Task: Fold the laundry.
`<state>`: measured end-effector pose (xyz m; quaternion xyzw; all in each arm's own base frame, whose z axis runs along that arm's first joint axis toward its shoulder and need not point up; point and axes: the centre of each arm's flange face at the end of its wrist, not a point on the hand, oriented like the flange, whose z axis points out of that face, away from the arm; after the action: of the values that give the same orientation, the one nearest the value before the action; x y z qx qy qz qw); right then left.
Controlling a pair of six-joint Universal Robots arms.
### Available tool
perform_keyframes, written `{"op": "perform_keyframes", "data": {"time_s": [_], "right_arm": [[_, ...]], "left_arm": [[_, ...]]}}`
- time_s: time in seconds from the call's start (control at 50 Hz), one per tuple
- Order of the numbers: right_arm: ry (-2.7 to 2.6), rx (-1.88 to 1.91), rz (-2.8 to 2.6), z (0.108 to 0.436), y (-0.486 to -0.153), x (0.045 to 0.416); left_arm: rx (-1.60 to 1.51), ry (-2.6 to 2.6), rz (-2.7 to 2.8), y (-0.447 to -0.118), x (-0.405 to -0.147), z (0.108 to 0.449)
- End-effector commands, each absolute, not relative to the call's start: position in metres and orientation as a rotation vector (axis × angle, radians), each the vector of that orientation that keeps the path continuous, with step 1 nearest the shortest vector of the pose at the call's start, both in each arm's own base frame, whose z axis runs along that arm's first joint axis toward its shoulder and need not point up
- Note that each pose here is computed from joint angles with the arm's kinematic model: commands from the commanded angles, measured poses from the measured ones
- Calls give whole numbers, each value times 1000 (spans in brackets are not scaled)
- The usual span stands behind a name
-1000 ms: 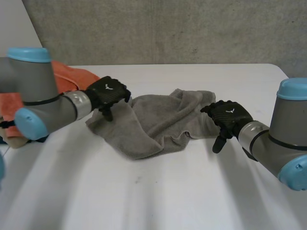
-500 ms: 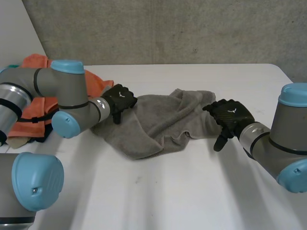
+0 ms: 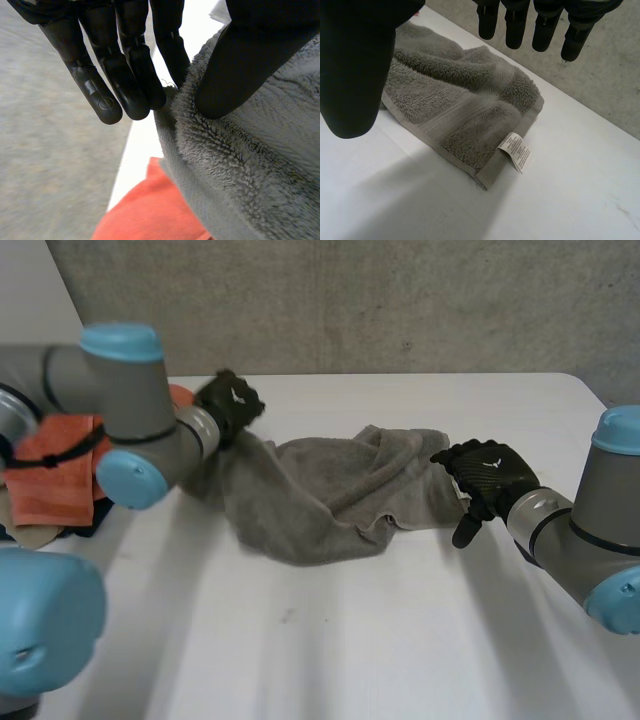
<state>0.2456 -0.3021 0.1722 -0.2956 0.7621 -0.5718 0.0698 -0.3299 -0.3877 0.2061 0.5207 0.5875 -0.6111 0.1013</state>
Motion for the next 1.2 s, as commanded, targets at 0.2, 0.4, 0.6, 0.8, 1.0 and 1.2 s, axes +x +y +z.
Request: {"op": "perform_keyframes", "data": {"time_s": [0.2, 0.4, 0.6, 0.8, 1.0, 1.2], "right_arm": [[2318, -699, -1471, 174, -279, 258], [2228, -494, -1481, 153, -261, 300], [2283, -153, -1598, 128, -273, 319], [2280, -75, -1636, 120, -286, 324], [2285, 33, -1904, 159, -344, 255], [2086, -931, -2243, 288, -349, 189]], "left_arm": [[1268, 1690, -2102, -295, -291, 354], [1168, 1632, -2319, -245, -289, 409], [999, 1539, -2450, -217, -283, 455], [886, 1521, -2585, -188, -273, 488], [777, 1548, -2519, -200, -249, 489], [831, 1756, -2249, -247, -215, 435]]}}
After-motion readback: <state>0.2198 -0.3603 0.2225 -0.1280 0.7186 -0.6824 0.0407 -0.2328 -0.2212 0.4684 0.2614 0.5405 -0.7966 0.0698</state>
